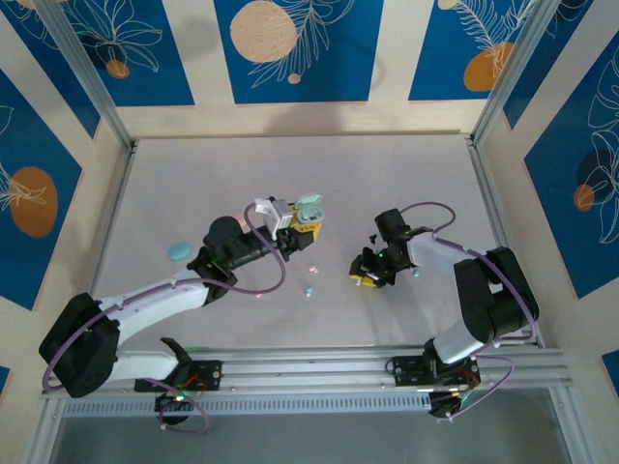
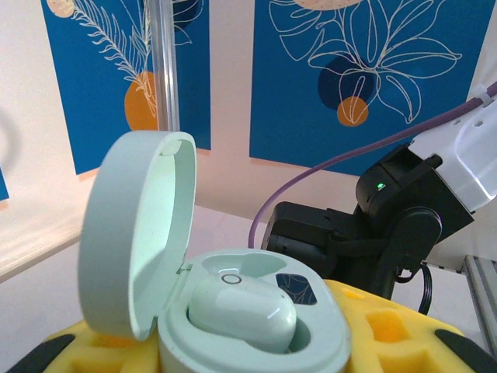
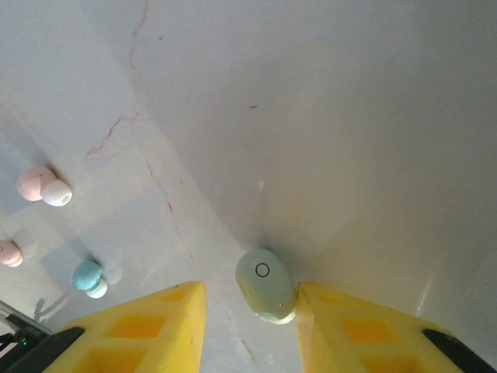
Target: Insert wireless bluetooth earbuds into charging case
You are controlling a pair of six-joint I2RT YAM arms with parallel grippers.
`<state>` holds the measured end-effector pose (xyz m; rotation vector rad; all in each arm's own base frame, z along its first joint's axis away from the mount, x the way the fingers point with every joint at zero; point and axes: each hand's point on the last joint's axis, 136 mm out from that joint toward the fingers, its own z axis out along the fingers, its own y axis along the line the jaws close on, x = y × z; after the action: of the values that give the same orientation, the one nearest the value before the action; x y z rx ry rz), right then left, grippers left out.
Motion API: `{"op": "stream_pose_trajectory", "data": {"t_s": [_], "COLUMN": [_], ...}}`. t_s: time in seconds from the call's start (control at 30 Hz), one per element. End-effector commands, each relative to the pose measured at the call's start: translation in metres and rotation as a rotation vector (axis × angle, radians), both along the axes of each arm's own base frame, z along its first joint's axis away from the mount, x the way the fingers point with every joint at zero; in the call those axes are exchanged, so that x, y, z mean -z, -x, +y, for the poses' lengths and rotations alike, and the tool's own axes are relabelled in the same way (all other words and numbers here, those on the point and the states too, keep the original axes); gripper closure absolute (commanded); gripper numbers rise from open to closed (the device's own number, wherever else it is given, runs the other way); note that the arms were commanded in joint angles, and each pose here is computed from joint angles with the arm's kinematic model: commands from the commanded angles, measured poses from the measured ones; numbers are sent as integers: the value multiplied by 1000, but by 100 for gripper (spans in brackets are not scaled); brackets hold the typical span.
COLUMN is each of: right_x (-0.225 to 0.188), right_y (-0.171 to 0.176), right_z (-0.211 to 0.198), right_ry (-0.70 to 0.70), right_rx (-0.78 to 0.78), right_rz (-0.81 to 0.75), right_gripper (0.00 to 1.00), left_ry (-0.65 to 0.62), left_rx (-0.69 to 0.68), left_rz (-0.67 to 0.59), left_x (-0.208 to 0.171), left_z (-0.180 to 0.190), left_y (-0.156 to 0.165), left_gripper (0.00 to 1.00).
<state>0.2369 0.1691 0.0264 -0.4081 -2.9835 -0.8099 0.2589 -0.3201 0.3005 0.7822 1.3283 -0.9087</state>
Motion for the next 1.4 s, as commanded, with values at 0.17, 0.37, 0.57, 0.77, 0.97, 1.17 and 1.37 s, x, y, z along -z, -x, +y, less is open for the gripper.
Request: {"op": "stream_pose_trajectory", "data": {"t_s": [0.17, 0.37, 0.57, 0.77, 0.97, 1.17, 1.37], "right_x": [-16, -26, -17, -9, -1, 6, 9], "right_y": [8, 1, -11, -18, -21, -8, -1], "right_z": [11, 0, -17, -16, -10, -1, -1], "right_ry": [-54, 32, 146, 150, 113, 43, 33], "right_rx": [-28, -63, -63, -89, -119, -121, -117], "right_rz": [11, -61, -60, -63, -40, 5, 24], "right_gripper": [62, 63, 62, 62, 62, 64, 66], "left_ry": [26, 24, 26, 18, 20, 16, 20], "left_rx": [19, 17, 18, 8, 11, 5, 11], "left_rz": [-14, -14, -15, -18, -17, -16, -13], "left_x": [-10, -9, -11, -10, -10, -9, -8], "left_z": [-3, -2, -3, 0, -1, 0, -1], "left_y": [4, 4, 4, 4, 4, 4, 4], "left_gripper": [71, 71, 71, 70, 70, 70, 70]}}
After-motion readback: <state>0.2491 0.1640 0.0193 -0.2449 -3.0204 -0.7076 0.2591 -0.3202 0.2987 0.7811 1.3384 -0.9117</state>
